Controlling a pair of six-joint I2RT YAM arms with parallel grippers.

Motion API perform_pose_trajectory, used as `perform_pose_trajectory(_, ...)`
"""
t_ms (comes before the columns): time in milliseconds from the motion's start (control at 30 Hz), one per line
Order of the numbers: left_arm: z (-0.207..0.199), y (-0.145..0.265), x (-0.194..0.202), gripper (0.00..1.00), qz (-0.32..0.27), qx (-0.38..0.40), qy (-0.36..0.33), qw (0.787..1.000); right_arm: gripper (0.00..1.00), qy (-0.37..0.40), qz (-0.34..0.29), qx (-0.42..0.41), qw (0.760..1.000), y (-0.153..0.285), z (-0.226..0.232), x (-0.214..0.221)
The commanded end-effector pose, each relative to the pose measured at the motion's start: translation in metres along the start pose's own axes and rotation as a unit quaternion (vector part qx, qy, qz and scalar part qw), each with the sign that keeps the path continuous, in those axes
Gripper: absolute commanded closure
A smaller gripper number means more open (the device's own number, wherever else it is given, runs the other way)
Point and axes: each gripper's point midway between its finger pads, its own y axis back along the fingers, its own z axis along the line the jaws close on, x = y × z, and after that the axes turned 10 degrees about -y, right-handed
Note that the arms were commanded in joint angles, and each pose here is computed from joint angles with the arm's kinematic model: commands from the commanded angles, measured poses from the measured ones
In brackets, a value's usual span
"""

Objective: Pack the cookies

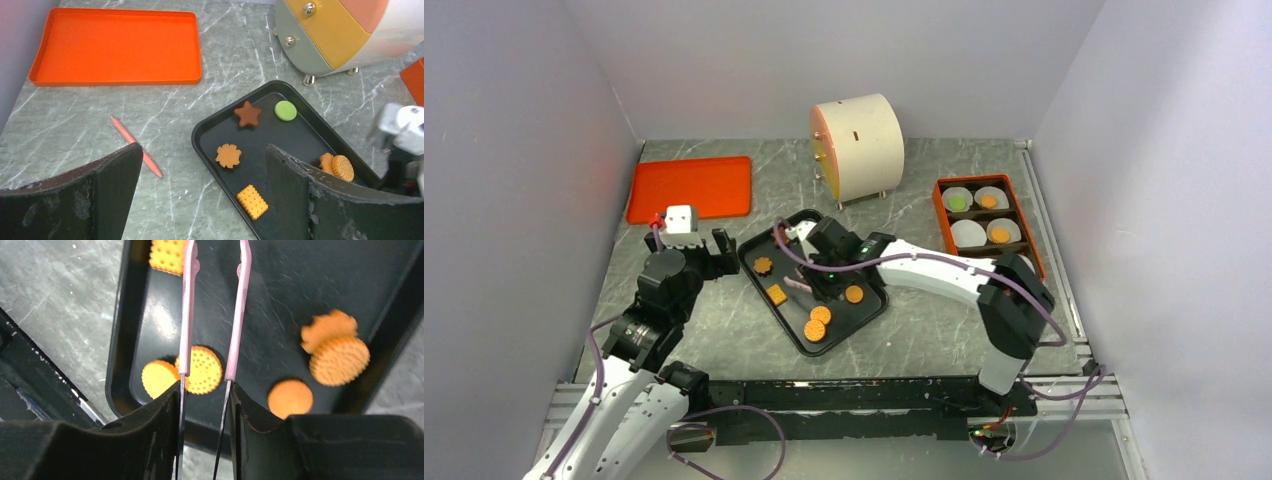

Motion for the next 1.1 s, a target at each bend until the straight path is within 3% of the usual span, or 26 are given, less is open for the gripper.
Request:
perform_pose_trajectory(0,-0.001,0.002,-0.015,0.04,-0.025,0.006,0.004,1.000,0.62,0.056,-0.057,-0.008,0.997,-0.011,0.024,-0.039)
perform_pose_trajectory(267,0.004,0.005,-0.017,0.04,-0.029,-0.003,0.011,1.000,0.59,0.081,-0.066,-0.009,0.994,-0.041,0.040,-0.055)
perform_pose_trajectory(567,0.023,0.010,-0.016,0.04,-0.028,-0.056,0.026,0.998,0.57,0.083,-0.067,0.035,0.994,-0.061,0.025,-0.062)
perform_pose_trajectory(1067,0.030,0.012,-0.016,0.04,-0.026,-0.078,0.034,0.996,0.53,0.076,-0.065,0.030,0.995,-0.092,0.026,-0.068)
